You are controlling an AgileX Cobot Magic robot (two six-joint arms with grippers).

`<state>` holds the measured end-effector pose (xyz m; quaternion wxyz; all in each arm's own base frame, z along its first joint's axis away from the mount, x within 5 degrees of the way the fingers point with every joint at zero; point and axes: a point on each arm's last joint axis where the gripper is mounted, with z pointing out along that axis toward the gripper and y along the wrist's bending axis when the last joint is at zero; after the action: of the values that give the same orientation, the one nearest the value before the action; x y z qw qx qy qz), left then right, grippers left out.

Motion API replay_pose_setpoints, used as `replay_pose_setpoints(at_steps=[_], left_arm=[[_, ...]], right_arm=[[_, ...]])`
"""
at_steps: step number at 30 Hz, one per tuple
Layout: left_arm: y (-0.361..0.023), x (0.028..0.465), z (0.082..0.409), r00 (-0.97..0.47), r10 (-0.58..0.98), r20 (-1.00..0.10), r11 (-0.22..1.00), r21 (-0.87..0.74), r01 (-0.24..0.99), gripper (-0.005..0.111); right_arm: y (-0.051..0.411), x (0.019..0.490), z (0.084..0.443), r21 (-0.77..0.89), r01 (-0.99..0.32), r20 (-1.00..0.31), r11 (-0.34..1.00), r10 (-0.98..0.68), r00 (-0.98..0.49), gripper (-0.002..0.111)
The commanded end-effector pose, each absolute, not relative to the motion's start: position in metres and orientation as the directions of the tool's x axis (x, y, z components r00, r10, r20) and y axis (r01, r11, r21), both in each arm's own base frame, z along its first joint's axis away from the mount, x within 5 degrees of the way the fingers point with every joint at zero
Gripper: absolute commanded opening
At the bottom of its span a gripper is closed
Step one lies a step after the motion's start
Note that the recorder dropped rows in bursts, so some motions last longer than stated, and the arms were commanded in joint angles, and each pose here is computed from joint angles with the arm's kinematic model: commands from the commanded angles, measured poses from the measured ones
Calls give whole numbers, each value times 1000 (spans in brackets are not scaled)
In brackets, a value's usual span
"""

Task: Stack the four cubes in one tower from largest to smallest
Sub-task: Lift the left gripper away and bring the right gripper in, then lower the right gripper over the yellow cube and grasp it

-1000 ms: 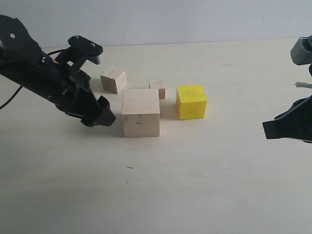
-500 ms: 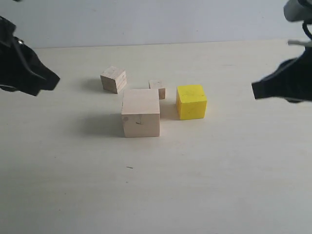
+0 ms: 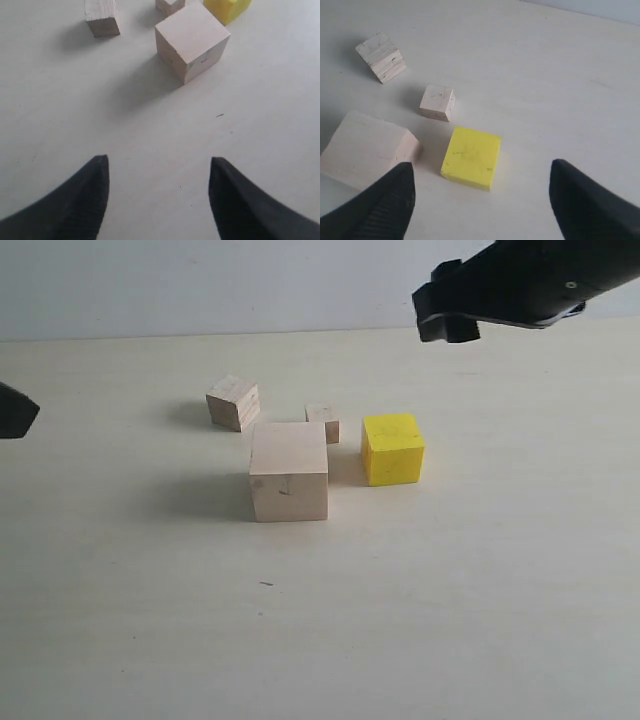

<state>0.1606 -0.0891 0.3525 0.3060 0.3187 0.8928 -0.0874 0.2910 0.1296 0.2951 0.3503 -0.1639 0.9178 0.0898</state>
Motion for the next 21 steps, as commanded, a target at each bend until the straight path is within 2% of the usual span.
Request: replay_pose_setpoints(at_steps=[1, 11, 21], left_arm=[[-87, 159, 353, -632, 495, -596, 798, 26, 601, 58], [-87, 159, 353, -632, 495, -596, 798, 26, 601, 58], [-87, 160, 352, -632, 495, -596, 799, 26, 601, 58]], right_arm=[[144, 321, 275, 61, -359, -631, 931, -243, -736, 72], [163, 359, 223, 98, -302, -478, 948, -221, -850, 72], [177, 385, 193, 138, -272, -448, 952, -186, -875, 72]])
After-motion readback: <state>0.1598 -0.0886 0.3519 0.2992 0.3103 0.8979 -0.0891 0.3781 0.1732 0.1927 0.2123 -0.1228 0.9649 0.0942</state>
